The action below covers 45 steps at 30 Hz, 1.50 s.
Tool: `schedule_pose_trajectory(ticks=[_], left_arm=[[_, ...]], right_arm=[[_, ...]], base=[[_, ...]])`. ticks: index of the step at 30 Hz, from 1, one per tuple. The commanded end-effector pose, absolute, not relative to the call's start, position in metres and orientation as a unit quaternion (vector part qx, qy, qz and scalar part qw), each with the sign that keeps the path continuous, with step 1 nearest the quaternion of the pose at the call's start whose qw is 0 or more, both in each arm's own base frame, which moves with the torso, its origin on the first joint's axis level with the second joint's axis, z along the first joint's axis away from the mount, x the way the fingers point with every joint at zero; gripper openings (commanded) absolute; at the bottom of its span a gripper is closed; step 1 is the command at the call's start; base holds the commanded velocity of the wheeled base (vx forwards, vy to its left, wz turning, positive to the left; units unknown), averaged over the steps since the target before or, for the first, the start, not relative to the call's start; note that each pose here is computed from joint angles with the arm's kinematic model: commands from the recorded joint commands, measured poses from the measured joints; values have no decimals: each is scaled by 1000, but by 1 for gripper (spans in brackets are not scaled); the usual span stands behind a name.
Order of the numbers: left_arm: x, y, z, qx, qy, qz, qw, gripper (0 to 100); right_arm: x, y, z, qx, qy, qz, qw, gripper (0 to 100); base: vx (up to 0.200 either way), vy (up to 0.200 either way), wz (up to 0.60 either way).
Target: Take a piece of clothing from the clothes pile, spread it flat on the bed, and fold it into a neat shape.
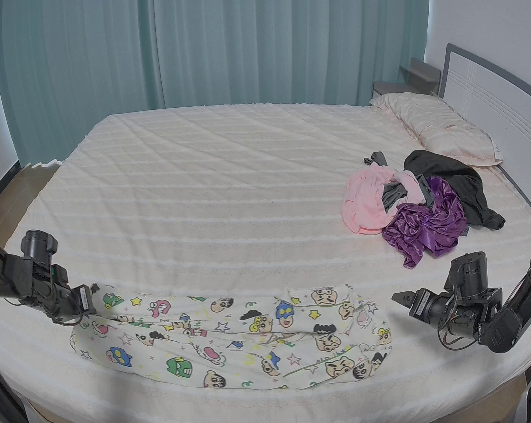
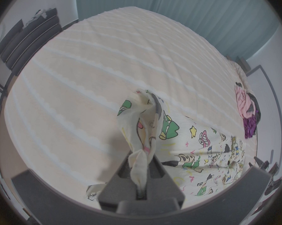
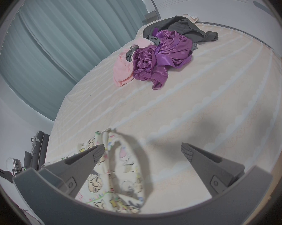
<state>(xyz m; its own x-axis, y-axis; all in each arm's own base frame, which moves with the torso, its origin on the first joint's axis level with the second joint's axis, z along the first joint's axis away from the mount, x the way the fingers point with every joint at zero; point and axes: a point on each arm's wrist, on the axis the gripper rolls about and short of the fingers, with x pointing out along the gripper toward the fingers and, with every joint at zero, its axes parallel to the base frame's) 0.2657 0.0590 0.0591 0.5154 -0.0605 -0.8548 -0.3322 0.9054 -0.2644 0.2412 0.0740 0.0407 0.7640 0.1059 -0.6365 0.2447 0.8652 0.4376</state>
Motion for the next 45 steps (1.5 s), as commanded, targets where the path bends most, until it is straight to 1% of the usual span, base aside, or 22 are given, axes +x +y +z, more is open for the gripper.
schedule_pose_trajectory(ticks=[1,5,7,10,11,12,14,16,18,19,20,21,24,28,32,34,35,37,38,39,41,45], left_arm=[[258,107,85,-209,451,121,859,0],[252,128,103,-211,429,148,866,0],[253,129,108,-212,429,150,865,0],[252,116,118,-206,438,138,864,0],[252,100,124,-201,442,121,866,0],[252,98,125,-201,443,120,866,0],[252,64,139,-208,441,108,866,0],[254,40,144,-206,440,107,868,0],[255,19,147,-200,436,108,871,0],[255,-1,149,-192,433,106,874,0],[255,-7,150,-190,433,105,875,0],[256,-29,151,-186,430,97,878,0],[254,-67,155,-181,423,77,884,0],[255,-117,150,-170,431,49,885,0],[260,-166,137,-167,446,22,879,0],[261,-180,132,-162,453,15,876,0],[260,-197,127,-157,462,6,873,0],[260,-197,127,-157,462,6,873,0],[258,-221,120,-153,476,-4,866,0],[255,-234,118,-153,480,-12,864,0],[253,-248,118,-157,481,-22,862,0],[246,-261,124,-160,474,-44,864,0]], right_arm=[[242,73,41,258,341,-40,903,100],[243,72,42,258,338,-42,904,100],[243,71,41,258,338,-43,904,100],[244,71,41,257,338,-43,904,100],[243,71,42,257,337,-42,905,100],[243,71,42,257,337,-42,905,100],[243,70,43,258,334,-43,905,100],[244,69,43,259,333,-46,906,100],[244,69,44,259,332,-45,906,100],[244,69,45,260,330,-45,906,100],[243,69,45,260,331,-43,906,100],[243,69,45,260,331,-43,906,100],[243,69,46,259,329,-42,907,100],[242,69,47,257,328,-40,908,100],[242,69,47,256,328,-39,908,100],[242,69,47,255,328,-39,909,100],[242,69,47,255,328,-39,909,100],[242,69,47,255,328,-39,909,100],[242,69,48,256,327,-39,909,100],[242,69,47,255,328,-39,909,100],[242,70,47,254,328,-38,909,100],[242,70,47,253,328,-38,909,100]], base=[[0,0,0],[0,0,0],[0,0,0],[0,0,0],[0,0,0],[0,0,0],[0,0,0],[0,0,0],[0,0,0],[0,0,0],[0,0,0],[0,0,0],[0,0,0],[0,0,0],[0,0,0],[0,0,0],[0,0,0],[0,0,0],[0,0,0],[0,0,0],[0,0,0],[0,0,0]])
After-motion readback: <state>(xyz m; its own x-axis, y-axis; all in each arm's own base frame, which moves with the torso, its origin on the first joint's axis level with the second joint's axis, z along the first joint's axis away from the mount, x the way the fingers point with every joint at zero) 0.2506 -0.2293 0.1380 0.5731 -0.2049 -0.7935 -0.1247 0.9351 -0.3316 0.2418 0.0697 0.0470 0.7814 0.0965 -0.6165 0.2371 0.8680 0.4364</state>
